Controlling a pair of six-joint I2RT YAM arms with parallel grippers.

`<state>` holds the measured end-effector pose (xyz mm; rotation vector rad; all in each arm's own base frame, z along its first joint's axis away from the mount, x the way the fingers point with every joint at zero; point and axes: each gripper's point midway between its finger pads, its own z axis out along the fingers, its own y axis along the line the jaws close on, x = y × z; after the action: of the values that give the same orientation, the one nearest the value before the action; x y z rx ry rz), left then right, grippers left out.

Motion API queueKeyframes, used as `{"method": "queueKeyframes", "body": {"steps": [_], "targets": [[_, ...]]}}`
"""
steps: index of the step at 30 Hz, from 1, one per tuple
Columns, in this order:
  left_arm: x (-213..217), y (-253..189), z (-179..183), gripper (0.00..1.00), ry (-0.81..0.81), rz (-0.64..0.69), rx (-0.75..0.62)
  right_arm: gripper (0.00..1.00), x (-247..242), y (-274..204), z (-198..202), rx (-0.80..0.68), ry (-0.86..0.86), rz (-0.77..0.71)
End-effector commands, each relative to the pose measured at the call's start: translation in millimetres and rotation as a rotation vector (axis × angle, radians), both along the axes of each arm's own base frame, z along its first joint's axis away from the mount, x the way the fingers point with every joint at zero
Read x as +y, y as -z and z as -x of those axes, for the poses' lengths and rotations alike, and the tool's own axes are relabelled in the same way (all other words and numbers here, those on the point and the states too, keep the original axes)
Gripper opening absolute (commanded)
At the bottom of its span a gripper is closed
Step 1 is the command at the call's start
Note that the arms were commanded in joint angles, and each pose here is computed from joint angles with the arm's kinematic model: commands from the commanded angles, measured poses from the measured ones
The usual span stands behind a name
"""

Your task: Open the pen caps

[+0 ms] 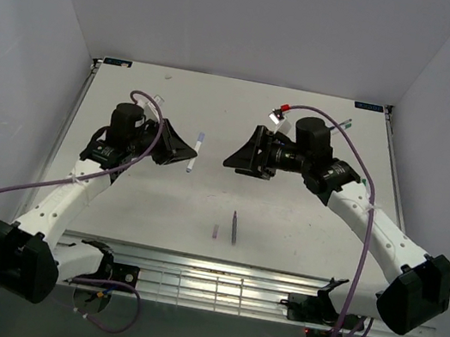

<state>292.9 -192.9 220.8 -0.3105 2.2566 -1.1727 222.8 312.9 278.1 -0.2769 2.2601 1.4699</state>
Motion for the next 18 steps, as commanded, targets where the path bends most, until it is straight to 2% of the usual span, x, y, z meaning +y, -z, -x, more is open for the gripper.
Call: {"method": "queueKeyframes", "body": {"steps": [1, 6, 12, 13, 18], "targets": [[-14, -42, 11, 0.00, 0.014, 0.150, -0.078, 0.73, 19, -17, -8, 0.015, -0.030, -0.109], [-22, -48, 30, 0.00, 0.025, 0.185, -0.087, 0.67, 30, -17, -16, 0.001, -0.031, -0.175], [-21, -42, 40, 0.00, 0.021, 0.201, -0.065, 0.54, 43, -12, -17, 0.030, -0.047, -0.177], [-21, -43, 41, 0.00, 0.022, 0.204, -0.067, 0.49, 46, -10, -17, 0.030, -0.051, -0.184], [-21, -41, 43, 0.00, 0.020, 0.214, -0.051, 0.45, 59, -3, -11, 0.058, -0.064, -0.221]]}}
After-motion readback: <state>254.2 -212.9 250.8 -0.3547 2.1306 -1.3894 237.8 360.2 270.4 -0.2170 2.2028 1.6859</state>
